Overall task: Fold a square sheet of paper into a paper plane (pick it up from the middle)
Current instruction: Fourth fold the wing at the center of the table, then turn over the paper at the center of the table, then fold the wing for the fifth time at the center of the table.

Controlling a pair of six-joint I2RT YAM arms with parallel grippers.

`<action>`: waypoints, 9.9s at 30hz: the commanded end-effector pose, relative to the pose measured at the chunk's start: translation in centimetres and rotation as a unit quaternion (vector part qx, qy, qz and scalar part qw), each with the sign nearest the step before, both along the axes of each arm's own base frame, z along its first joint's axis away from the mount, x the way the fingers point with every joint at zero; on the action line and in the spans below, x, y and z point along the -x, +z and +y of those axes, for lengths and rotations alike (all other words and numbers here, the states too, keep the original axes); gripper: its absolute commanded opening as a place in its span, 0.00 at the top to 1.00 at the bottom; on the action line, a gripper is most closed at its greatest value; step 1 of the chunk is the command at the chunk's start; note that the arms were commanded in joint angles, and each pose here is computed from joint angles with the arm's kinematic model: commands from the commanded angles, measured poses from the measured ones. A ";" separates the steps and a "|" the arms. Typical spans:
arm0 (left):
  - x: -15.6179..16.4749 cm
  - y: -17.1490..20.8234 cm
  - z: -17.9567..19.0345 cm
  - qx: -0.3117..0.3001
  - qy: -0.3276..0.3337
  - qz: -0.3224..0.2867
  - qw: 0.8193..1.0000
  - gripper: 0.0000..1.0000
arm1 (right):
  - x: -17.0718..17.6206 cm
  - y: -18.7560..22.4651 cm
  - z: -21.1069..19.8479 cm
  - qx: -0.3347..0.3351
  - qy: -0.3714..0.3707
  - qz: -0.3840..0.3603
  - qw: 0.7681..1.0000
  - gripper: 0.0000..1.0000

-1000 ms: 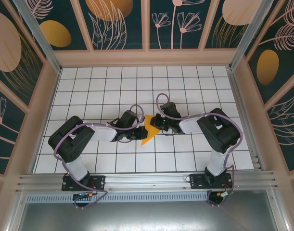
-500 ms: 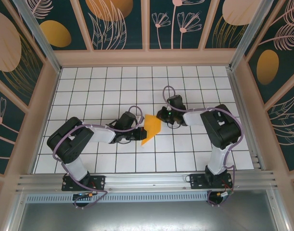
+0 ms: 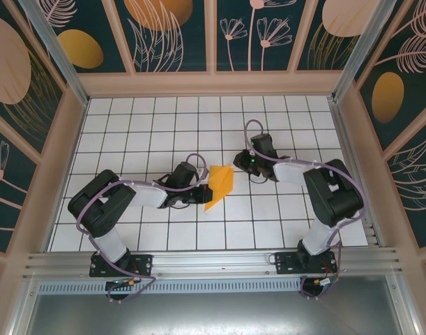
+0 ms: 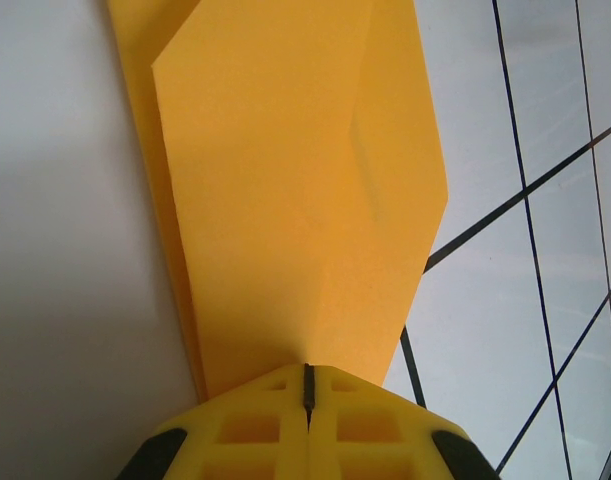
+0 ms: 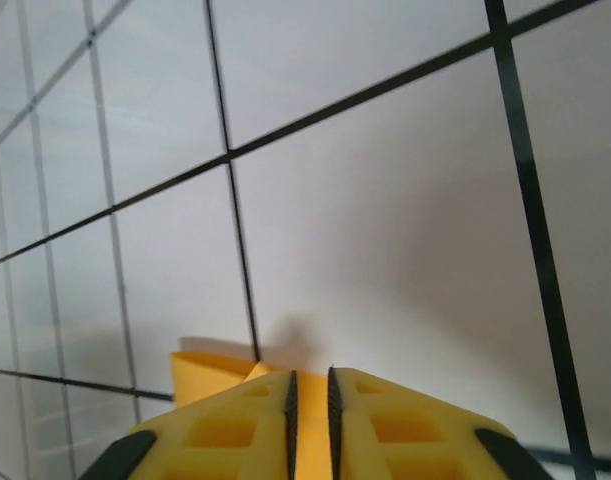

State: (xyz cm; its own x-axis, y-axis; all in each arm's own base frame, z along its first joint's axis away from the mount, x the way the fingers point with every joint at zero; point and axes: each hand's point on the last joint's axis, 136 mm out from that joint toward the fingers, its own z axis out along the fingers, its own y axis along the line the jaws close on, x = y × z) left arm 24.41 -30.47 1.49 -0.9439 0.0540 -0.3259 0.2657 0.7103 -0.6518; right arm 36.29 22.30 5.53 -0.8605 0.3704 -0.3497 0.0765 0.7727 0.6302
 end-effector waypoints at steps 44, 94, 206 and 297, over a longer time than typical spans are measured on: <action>-4.0 4.0 1.8 -0.076 0.047 -0.059 0.994 0.70 | 10.1 -1.6 2.8 -0.079 -0.016 0.082 0.993 0.51; -3.0 1.3 2.0 -0.068 0.038 -0.019 0.997 0.76 | 8.3 -0.7 5.8 -0.112 0.015 0.065 0.991 0.54; -1.4 14.5 21.6 -0.035 0.455 -0.242 0.856 0.53 | 5.0 -2.5 12.6 0.435 0.131 -0.016 0.891 0.80; -5.3 5.9 5.3 0.071 0.193 -0.001 0.979 0.35 | 10.8 -7.1 6.0 -0.160 -0.002 0.149 0.976 0.84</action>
